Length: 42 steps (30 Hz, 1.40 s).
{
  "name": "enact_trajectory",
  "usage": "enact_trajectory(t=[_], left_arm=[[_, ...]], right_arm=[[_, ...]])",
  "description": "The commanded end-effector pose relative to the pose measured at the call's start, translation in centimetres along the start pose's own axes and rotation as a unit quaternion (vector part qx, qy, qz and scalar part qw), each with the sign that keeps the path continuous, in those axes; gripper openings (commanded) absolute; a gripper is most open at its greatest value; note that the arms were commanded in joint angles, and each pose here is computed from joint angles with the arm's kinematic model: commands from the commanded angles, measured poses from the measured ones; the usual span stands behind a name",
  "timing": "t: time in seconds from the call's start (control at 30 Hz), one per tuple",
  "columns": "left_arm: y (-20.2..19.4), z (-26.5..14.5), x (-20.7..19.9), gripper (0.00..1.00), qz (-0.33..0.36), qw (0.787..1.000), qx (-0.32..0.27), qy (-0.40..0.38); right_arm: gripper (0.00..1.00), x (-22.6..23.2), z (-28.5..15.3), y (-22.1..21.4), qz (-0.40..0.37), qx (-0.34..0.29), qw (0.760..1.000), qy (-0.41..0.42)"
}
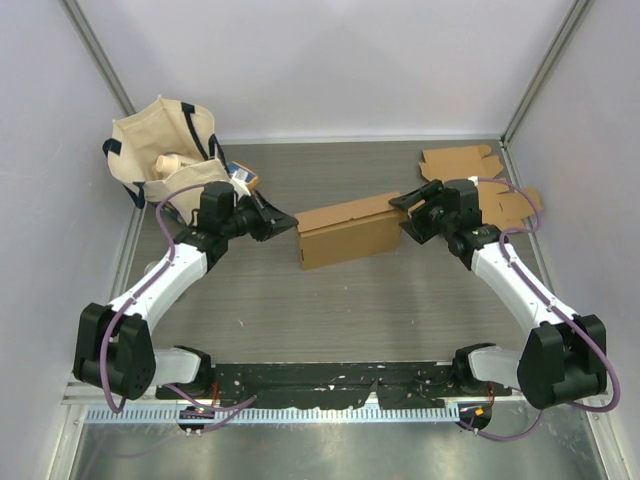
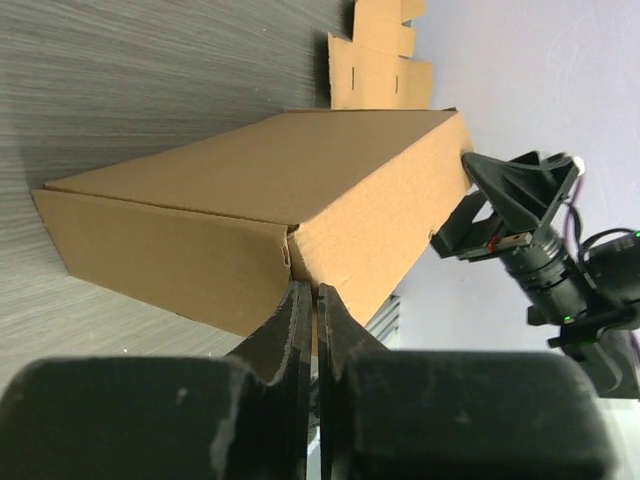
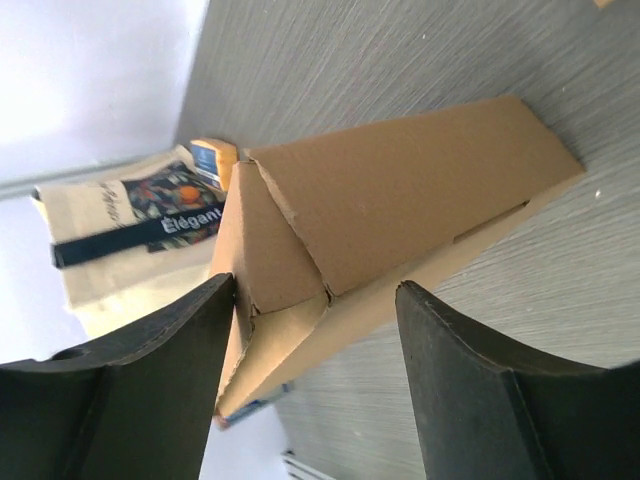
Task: Fold the paper box
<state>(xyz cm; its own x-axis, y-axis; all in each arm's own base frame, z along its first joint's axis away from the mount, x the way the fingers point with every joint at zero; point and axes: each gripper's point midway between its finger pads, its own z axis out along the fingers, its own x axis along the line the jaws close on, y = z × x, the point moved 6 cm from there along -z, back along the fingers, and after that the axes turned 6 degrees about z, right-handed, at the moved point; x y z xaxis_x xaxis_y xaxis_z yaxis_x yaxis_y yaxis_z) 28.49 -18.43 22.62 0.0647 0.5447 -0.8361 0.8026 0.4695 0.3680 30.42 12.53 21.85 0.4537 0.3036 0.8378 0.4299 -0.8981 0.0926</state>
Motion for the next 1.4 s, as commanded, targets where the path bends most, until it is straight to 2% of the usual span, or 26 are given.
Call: enact_trajectory(t=[0.0, 0.1, 0.13, 0.2, 0.23, 0.4, 0.53, 0.67, 0.73, 0.83, 0.9, 0.93, 0.97, 1.0, 1.03, 1.13, 1.23, 1.37], left_arm=[[-2.1, 0.5, 3.6, 0.04, 0.025, 0.995, 0.042, 0.083], [-1.9, 0.1, 3.8, 0.04, 0.043, 0.993, 0.038, 0.1], [-1.8, 0.1, 3.6, 0.04, 0.047, 0.993, 0.037, 0.101], [-1.7, 0.0, 3.7, 0.04, 0.057, 0.992, 0.042, 0.105], [-1.6, 0.0, 3.5, 0.04, 0.06, 0.992, 0.043, 0.103], [-1.6, 0.1, 3.4, 0.04, 0.067, 0.991, 0.051, 0.103], [-1.6, 0.2, 3.3, 0.04, 0.076, 0.99, 0.058, 0.099], [-1.6, 0.1, 3.5, 0.04, 0.086, 0.989, 0.058, 0.104], [-1.9, 0.2, 4.0, 0.04, 0.087, 0.989, 0.062, 0.106], [-2.1, 0.2, 4.2, 0.04, 0.09, 0.988, 0.065, 0.104], [-2.2, 0.1, 4.3, 0.04, 0.096, 0.988, 0.066, 0.104], [-2.2, -0.1, 4.3, 0.09, 0.099, 0.987, 0.065, 0.105], [-2.2, -0.2, 4.1, 0.14, 0.103, 0.987, 0.066, 0.103], [-2.1, -0.5, 3.9, 0.2, 0.11, 0.987, 0.062, 0.101], [-1.9, -0.6, 3.5, 0.33, 0.115, 0.987, 0.059, 0.097], [-1.6, -1.5, 2.2, 0.55, 0.122, 0.988, 0.052, 0.084], [-1.7, -2.1, 1.3, 0.62, 0.121, 0.989, 0.057, 0.068], [-1.5, -1.7, 1.4, 0.66, 0.119, 0.99, 0.046, 0.064]], right_arm=[[0.75, 0.2, -1.1, -0.1, -0.182, 0.064, 0.981, 0.021], [0.76, 1.0, -2.4, 1.6, -0.257, 0.072, 0.961, 0.073], [0.77, 1.4, -3.1, 1.3, -0.268, 0.109, 0.953, 0.096], [0.77, 0.9, -2.9, 2.3, -0.289, 0.138, 0.943, 0.09], [0.77, 0.5, -3.1, 2.3, -0.32, 0.158, 0.929, 0.094], [0.8, 2.2, -3.4, 2.9, -0.352, 0.159, 0.911, 0.141], [0.8, 3.1, -2.5, 3.3, -0.347, 0.16, 0.911, 0.157], [0.76, 1.6, -1.1, 3.5, -0.333, 0.158, 0.92, 0.135], [0.71, 0.7, -0.5, 4.8, -0.319, 0.136, 0.929, 0.13], [0.64, -1.6, 0.5, 4.9, -0.292, 0.144, 0.939, 0.114], [0.55, -2.5, 0.7, 4.8, -0.282, 0.144, 0.943, 0.104], [0.51, -2.5, 0.8, 4.7, -0.273, 0.141, 0.945, 0.109], [0.42, -3.7, 1.0, 4.3, -0.261, 0.147, 0.949, 0.101], [0.39, -4.1, 1.1, 4.1, -0.256, 0.149, 0.95, 0.102], [0.37, -4.5, 1.2, 3.8, -0.246, 0.151, 0.951, 0.109], [0.36, -4.4, 1.3, 3.8, -0.242, 0.15, 0.951, 0.122], [0.36, -3.9, 1.3, 3.8, -0.24, 0.155, 0.95, 0.129], [0.36, -3.1, 1.1, 3.9, -0.244, 0.153, 0.948, 0.138]])
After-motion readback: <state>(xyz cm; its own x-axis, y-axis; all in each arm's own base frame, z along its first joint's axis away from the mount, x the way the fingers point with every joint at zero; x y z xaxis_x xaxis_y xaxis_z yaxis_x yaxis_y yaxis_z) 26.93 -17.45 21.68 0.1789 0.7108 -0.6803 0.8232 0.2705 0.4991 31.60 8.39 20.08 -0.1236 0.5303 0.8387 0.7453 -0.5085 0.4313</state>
